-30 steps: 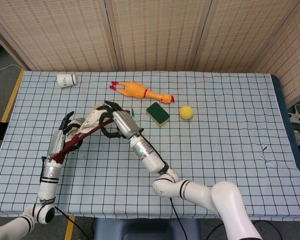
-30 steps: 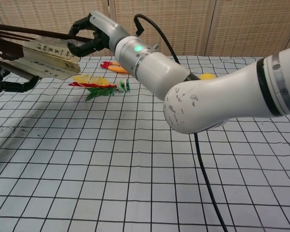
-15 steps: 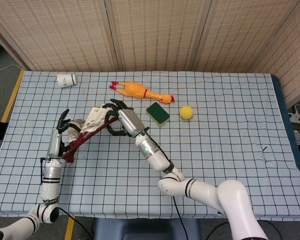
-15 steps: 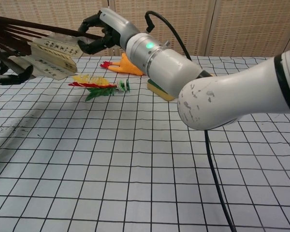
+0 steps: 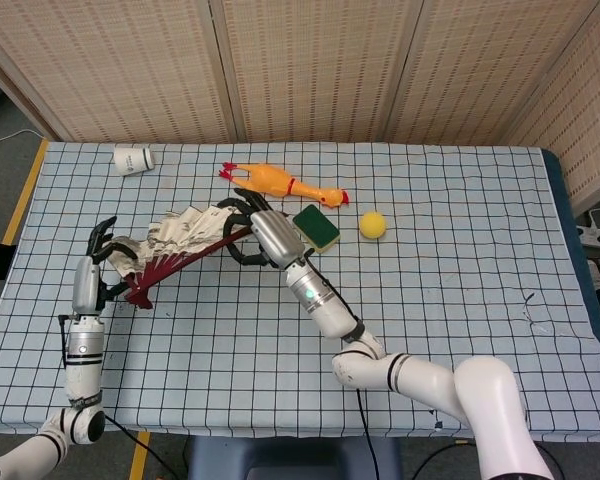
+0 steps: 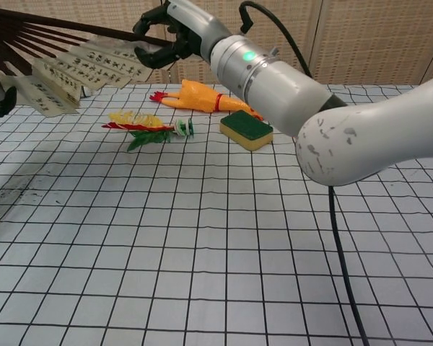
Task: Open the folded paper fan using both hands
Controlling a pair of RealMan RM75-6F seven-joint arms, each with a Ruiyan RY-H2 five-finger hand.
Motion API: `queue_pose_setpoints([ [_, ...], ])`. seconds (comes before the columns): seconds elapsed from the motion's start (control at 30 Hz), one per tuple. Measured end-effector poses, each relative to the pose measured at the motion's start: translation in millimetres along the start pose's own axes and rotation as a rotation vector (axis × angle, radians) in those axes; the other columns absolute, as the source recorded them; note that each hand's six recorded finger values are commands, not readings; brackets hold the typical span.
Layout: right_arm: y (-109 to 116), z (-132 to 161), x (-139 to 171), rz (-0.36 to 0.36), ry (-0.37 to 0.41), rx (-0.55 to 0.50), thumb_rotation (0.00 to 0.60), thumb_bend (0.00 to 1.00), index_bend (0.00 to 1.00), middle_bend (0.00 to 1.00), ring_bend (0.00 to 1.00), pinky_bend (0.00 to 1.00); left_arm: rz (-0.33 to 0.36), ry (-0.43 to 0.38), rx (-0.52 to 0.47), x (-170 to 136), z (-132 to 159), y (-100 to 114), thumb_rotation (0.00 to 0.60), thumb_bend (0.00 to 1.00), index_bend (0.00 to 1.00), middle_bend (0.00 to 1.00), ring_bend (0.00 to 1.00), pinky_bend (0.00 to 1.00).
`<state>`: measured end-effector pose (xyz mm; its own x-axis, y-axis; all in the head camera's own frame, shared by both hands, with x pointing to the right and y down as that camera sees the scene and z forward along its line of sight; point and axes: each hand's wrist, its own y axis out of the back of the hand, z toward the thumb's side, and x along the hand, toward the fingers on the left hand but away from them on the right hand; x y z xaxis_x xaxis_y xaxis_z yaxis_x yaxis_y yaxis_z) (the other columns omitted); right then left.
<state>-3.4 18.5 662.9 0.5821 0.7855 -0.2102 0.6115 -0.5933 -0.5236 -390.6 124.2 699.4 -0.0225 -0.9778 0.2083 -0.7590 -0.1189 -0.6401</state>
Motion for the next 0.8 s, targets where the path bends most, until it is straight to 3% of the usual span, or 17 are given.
queue_pose_setpoints([
  [0.5,48.3,-18.1,32.2,-0.072,0.008,0.072,0.6,0.51,0.82,0.18,0.0,0.04,0.01,-0.003,0.069,-3.7,-7.6,12.9,0.6,0.53,0.58,0.09,0.0,0.17],
  [0.8,55.1,-26.5,61.0,-0.086,0.028,0.189,0.6,0.51,0.81,0.18,0.0,0.04,0.009,-0.005,0.115,-4.9,-12.3,19.0,0.6,0.53,0.57,0.1,0.0,0.17],
])
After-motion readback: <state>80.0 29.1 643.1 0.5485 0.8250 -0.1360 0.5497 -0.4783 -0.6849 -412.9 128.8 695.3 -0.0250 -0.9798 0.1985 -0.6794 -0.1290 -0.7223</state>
